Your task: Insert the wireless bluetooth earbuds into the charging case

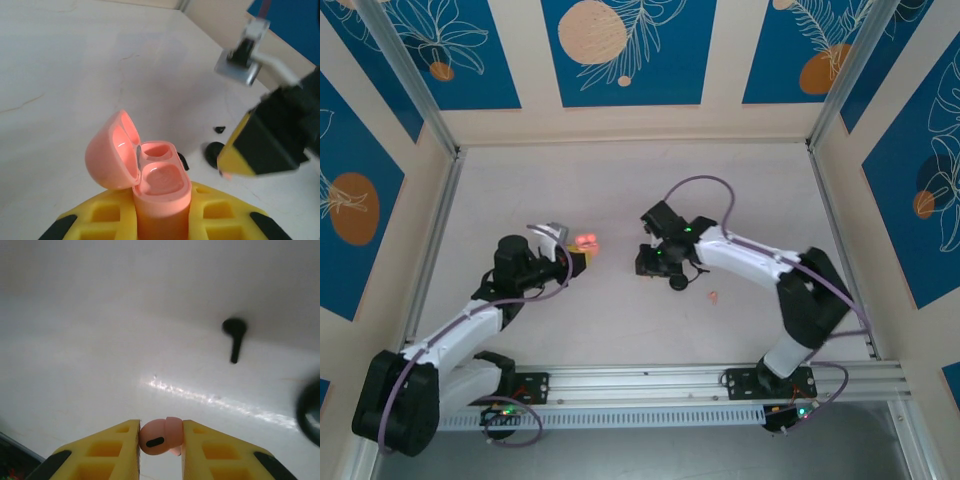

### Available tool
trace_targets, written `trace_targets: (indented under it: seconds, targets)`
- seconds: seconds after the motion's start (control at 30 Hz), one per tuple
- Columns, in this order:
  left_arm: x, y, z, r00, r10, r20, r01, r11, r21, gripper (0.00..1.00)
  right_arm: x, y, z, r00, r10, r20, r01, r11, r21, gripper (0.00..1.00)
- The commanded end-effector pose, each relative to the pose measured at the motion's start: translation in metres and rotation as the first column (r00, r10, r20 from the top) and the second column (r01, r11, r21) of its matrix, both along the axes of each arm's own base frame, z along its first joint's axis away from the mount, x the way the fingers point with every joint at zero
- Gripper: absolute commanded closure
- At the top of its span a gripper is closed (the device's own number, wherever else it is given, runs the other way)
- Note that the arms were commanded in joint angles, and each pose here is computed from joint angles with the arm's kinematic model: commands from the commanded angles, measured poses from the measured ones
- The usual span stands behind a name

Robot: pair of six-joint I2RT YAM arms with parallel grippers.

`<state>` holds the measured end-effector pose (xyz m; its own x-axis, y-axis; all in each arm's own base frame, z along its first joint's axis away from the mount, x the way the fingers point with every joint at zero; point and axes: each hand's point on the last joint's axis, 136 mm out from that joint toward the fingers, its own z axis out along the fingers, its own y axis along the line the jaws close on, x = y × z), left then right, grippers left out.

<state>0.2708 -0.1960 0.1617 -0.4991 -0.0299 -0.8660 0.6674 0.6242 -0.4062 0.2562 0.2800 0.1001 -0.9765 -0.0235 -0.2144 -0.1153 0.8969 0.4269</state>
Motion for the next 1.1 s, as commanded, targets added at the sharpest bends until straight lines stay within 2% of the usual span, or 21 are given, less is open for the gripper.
trace_targets:
  seconds: [0.0, 0.2, 0.5, 0.57, 0.77, 1.07]
  targets:
    - [-0.01, -0.028, 0.032, 0.961, -0.132, 0.243, 0.144, 0.989, -0.031, 0.86, 0.023, -0.003, 0.03, 0.983, -0.07, 0.17, 0.049, 0.991, 0.124, 0.76]
    - [-0.016, -0.063, 0.028, 0.914, -0.234, 0.332, 0.254, 0.967, -0.017, 0.87, 0.035, -0.011, 0.08, 0.921, -0.083, 0.381, -0.017, 0.967, 0.253, 0.76]
    - [-0.025, -0.099, 0.023, 0.828, -0.309, 0.467, 0.33, 0.943, 0.038, 0.88, 0.029, -0.009, 0.123, 0.84, -0.111, 0.532, -0.11, 0.924, 0.366, 0.76]
    - [-0.026, -0.104, 0.022, 0.809, -0.317, 0.495, 0.331, 0.942, 0.063, 0.88, 0.025, -0.007, 0.129, 0.826, -0.116, 0.552, -0.131, 0.912, 0.388, 0.76]
    - [-0.02, -0.105, 0.025, 0.797, -0.279, 0.536, 0.29, 0.955, 0.065, 0.88, 0.01, -0.001, 0.14, 0.799, -0.121, 0.589, -0.179, 0.888, 0.424, 0.76]
    - [-0.013, -0.101, 0.032, 0.769, -0.174, 0.615, 0.203, 0.979, 0.023, 0.89, 0.003, 0.003, 0.14, 0.809, -0.199, 0.553, -0.136, 0.852, 0.505, 0.77]
